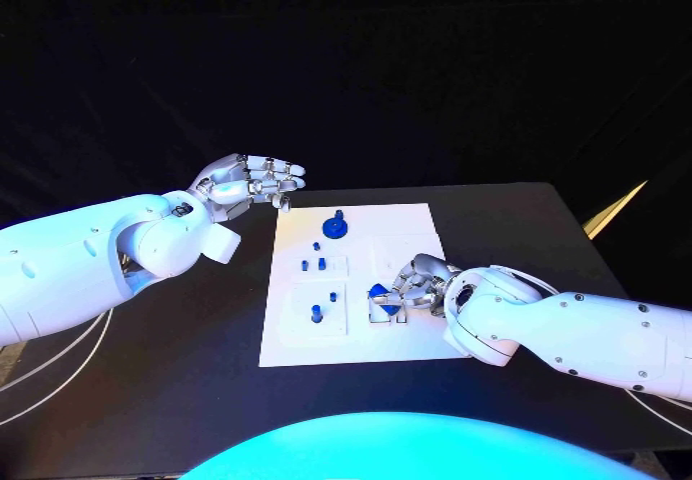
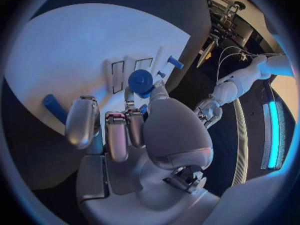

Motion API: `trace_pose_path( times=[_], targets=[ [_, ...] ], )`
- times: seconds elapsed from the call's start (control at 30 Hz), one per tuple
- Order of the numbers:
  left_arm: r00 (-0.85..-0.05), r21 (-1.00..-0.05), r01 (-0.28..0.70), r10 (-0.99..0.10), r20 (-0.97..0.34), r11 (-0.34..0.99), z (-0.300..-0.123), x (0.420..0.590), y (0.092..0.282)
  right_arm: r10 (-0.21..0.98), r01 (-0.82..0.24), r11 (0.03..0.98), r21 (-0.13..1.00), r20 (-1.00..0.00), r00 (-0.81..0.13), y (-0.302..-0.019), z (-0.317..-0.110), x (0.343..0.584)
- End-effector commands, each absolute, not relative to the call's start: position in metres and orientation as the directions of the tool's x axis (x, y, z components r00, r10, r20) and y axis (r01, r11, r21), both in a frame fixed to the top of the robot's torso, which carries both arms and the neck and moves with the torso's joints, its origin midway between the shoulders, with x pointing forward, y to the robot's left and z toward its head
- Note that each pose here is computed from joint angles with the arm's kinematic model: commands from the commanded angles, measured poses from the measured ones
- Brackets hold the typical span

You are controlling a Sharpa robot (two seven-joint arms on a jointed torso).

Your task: Assemble the parts on the task board

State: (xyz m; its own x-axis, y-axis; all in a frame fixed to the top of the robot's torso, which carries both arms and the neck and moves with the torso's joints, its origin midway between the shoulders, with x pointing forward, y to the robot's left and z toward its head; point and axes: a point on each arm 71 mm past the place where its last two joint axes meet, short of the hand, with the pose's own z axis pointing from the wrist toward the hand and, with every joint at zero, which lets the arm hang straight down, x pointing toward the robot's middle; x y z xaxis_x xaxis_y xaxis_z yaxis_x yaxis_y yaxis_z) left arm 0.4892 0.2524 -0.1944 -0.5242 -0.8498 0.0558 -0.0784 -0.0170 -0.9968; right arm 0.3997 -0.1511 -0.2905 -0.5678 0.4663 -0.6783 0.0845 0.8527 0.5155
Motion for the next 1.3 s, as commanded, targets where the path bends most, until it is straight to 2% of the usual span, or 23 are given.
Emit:
trace_pose_path(
  times=[0.03, 1.3],
  targets=[
    [-0.529, -0.997, -0.078, -0.847, 0.059, -0.021, -0.1937, 0.489, 0.2507, 0.454, 0.08, 0.859, 0.505, -0.681, -0.574, -0.1499, -0.2928, 0.4006],
    [-0.526, -0.997, -0.079, -0.849, 0.057, -0.018, -0.1937, 0.4886, 0.2523, 0.388, 0.015, 0.887, 0.461, -0.729, -0.564, -0.1442, -0.2944, 0.4026]
  ],
)
